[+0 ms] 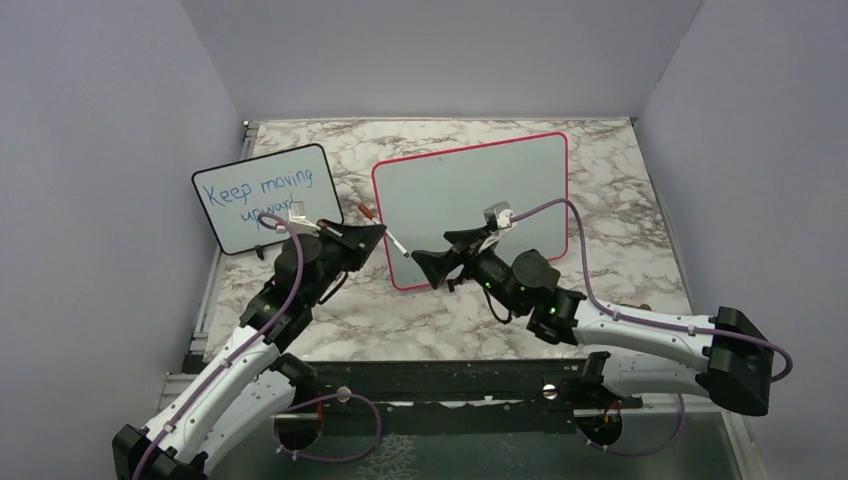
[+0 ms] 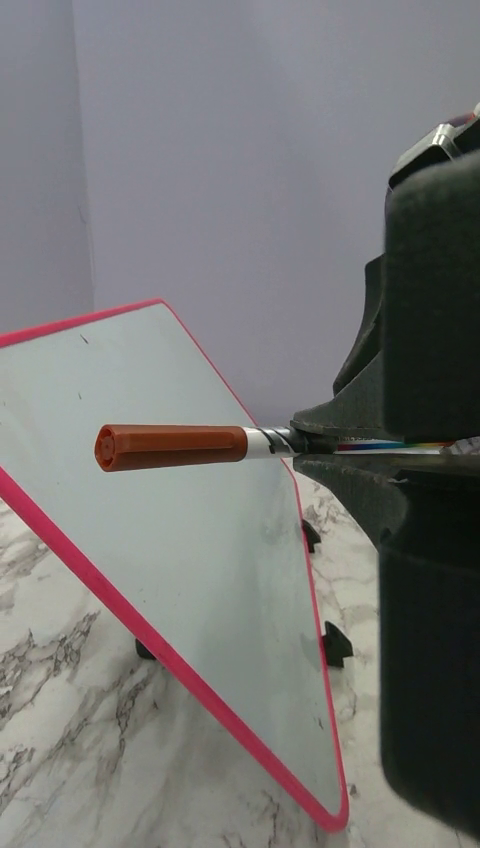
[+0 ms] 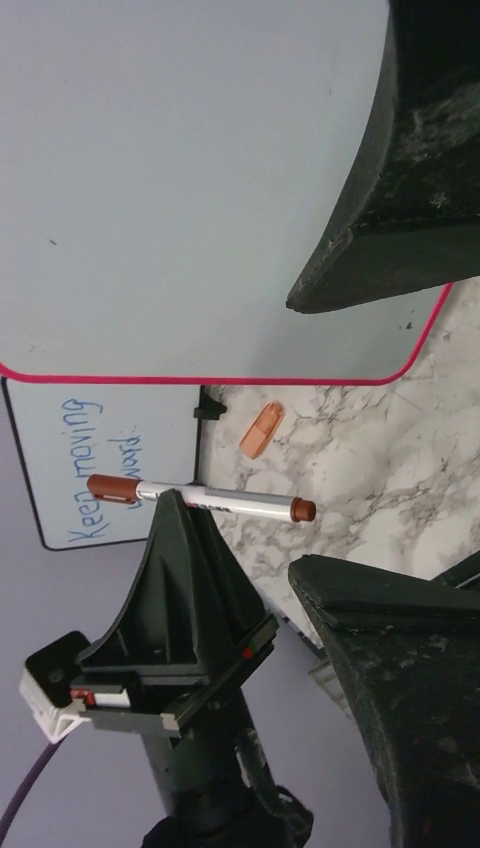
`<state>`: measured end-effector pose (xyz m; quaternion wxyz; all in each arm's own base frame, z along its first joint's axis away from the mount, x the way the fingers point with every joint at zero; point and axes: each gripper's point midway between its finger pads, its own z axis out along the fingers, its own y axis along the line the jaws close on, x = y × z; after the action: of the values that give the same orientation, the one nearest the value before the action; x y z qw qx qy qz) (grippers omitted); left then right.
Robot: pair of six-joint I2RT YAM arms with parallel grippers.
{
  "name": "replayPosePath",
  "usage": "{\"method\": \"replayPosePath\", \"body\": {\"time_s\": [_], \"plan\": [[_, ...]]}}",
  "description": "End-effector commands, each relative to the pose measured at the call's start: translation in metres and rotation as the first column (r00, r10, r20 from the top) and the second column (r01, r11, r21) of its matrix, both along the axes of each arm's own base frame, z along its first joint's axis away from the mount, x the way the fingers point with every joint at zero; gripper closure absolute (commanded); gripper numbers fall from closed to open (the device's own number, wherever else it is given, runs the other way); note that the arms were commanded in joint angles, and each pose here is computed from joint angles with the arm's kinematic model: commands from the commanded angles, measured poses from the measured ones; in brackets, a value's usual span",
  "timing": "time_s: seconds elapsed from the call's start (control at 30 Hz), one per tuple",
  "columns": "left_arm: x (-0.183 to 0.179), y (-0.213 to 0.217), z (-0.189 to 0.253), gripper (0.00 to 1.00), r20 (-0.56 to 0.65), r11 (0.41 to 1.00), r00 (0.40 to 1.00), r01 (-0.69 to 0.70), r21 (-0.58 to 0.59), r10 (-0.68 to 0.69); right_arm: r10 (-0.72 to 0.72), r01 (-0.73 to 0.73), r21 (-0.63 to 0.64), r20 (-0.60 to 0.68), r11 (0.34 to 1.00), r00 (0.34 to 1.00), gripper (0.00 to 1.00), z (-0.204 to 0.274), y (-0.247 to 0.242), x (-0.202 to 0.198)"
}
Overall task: Write a sentence on the whiteboard
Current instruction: Open the whiteboard marker at the center of the board.
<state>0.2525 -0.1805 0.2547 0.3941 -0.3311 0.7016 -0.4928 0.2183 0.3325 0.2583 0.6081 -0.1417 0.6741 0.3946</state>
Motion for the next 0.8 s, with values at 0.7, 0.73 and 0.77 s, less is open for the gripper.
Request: {"method": "replayPosePath", "body": {"time_s": [0.7, 0.73, 0.77], "plan": [[0.003, -0.035, 0.034, 1.00, 0.021, 0.969, 1.000, -0.017, -0.246, 0.023, -0.071, 0.078, 0.187, -0.044, 0.979, 0.997, 0.37, 0.036, 0.032, 0.026], [0.003, -0.036, 0.036, 1.00, 0.025, 0.969, 0.999, -0.018, -0.245, 0.025, -0.075, 0.083, 0.185, -0.047, 0.979, 0.996, 0.39, 0.035, 0.032, 0.027], [0.003, -0.036, 0.036, 1.00, 0.026, 0.969, 0.999, -0.021, -0.245, 0.028, -0.077, 0.085, 0.185, -0.048, 0.979, 0.996, 0.40, 0.035, 0.032, 0.028]]}}
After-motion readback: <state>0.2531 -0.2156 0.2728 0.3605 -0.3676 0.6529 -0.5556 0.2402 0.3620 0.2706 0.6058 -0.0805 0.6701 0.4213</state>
